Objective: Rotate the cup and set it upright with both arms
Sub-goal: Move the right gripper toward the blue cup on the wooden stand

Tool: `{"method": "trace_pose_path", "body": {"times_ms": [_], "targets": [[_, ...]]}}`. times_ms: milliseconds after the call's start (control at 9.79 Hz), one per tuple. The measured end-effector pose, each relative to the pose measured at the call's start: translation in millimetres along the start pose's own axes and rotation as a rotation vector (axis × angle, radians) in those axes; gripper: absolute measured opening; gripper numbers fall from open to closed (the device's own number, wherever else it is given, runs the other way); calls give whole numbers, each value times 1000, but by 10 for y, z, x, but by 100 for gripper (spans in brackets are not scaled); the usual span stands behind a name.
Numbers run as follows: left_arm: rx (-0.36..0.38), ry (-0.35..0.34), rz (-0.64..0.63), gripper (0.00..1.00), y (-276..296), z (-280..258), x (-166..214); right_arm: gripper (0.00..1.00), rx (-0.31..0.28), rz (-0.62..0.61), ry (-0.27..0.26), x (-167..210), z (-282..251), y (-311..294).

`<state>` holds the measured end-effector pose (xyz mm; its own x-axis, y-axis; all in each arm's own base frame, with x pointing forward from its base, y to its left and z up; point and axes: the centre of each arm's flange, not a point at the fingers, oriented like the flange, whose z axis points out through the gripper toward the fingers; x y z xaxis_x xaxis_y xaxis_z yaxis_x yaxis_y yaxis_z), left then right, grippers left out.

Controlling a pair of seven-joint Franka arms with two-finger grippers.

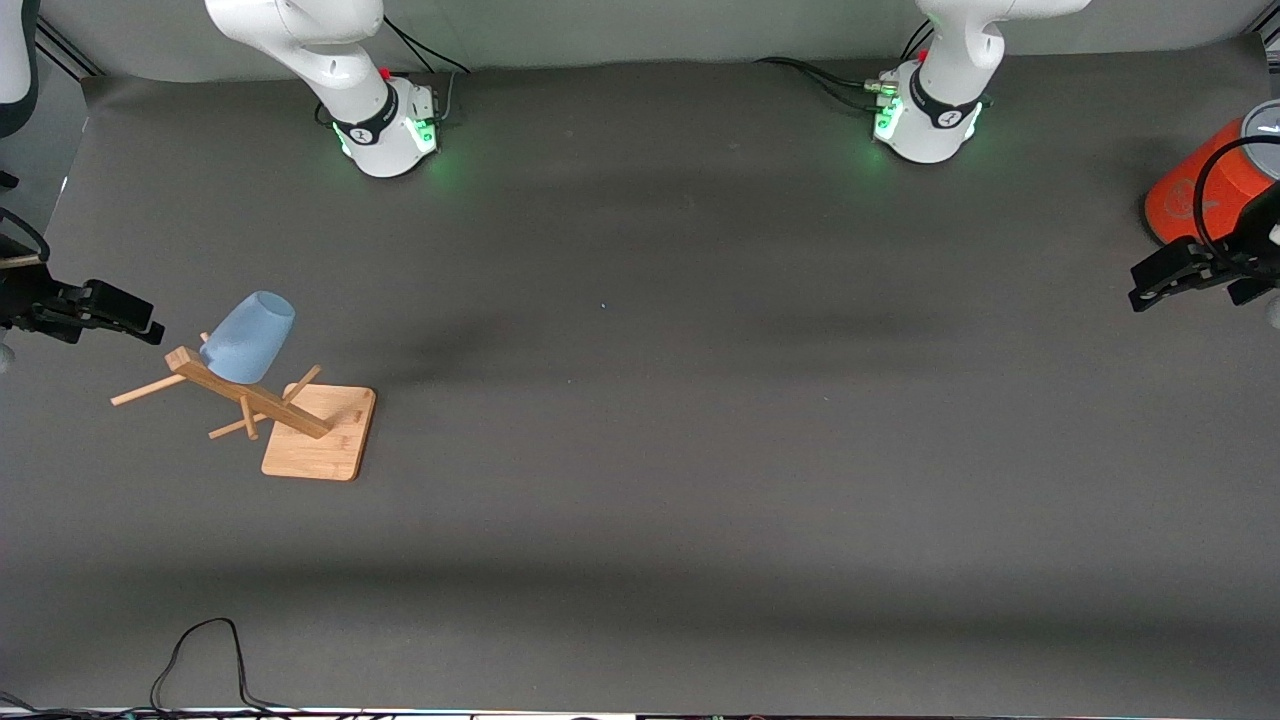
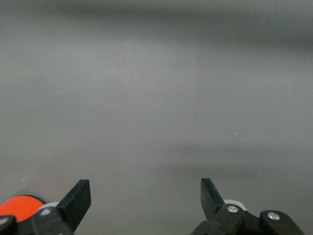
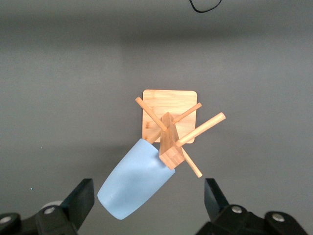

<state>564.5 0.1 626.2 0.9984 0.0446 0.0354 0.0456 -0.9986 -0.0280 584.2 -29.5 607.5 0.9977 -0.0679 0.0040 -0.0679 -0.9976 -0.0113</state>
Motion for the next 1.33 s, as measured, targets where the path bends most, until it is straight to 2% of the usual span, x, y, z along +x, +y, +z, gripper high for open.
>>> {"method": "trace_pose_path", "body": {"times_ms": [818,1022,1328], "targets": [[-19,17,-9,100,-32,-78,10,100,0,3,-14,-14,16,-5],[-23,18,-6,100,-11,-81,10,100,-3,121,-49,-71,23,-40],[-25,20,-2,100,17,-93,10,100,-16,461,-59,-156,-21,-324]]}}
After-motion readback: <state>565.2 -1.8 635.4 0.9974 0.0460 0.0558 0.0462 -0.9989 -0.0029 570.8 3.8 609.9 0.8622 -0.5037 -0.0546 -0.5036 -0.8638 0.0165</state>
